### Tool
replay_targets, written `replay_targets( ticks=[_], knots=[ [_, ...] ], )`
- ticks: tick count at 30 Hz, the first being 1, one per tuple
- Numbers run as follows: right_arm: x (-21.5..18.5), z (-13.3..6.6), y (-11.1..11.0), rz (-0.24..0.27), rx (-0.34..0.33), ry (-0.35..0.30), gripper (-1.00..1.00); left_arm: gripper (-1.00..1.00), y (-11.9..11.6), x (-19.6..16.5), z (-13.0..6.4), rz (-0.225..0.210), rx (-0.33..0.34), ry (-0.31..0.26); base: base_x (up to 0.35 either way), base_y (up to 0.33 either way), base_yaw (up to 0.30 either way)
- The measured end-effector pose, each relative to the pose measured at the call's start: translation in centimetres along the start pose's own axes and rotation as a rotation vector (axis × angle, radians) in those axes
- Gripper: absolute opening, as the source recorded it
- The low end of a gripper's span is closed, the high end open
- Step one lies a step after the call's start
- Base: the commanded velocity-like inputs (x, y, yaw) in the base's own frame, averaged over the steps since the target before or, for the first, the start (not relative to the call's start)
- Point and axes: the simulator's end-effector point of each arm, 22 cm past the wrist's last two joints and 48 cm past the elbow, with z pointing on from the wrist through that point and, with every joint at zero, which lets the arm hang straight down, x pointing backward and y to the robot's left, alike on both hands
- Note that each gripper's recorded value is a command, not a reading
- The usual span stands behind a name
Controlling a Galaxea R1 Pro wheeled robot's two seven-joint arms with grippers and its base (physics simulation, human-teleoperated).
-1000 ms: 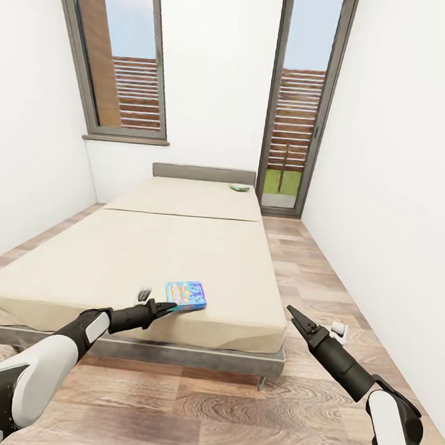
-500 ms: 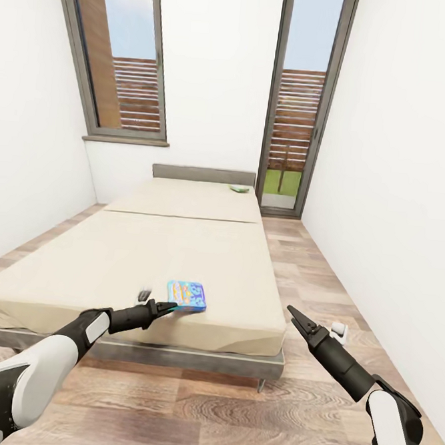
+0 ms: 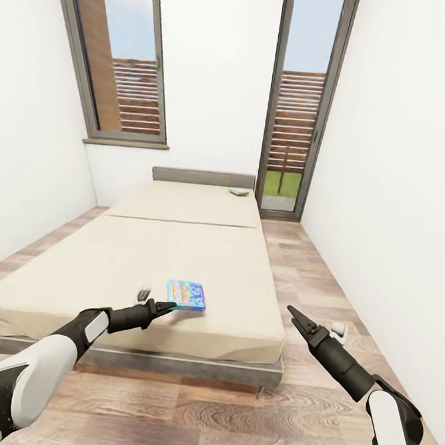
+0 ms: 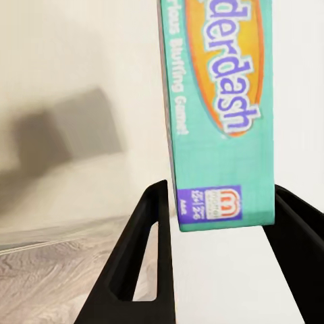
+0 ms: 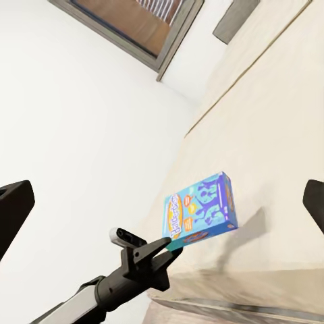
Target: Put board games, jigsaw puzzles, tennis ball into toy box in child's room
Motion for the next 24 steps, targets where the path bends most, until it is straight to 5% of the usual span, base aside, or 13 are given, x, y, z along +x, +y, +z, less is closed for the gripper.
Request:
replay_targets(
  ticks=[4,8,13,19,24],
  knots=[
    [-0.6,0.2,0.6,0.000,0.001,0.000,1.00,-1.00,-2.8,-1.1,-0.7,-0.036,0.065,0.029,0.000,0.000,0.000],
    [-1.2,0.4,1.3,-0.002,0.002,0.000,1.00,-1.00,-6.4,-3.8,-2.3,0.005,0.141,0.021,0.000,0.000,0.000],
    [-2.1,0.6,2.0,-0.005,0.005,0.000,1.00,-1.00,-7.6,-5.4,-4.3,0.007,0.153,0.032,0.000,0.000,0.000],
    [-3.1,0.8,3.0,-0.006,0.005,-0.004,1.00,-1.00,-9.3,-8.1,-9.5,-0.098,0.211,0.052,0.000,0.000,0.000],
    [-3.5,1.4,3.6,-0.008,0.016,0.000,1.00,-1.00,-11.2,-9.0,-13.9,-0.043,0.256,0.122,0.000,0.000,0.000]
  ],
)
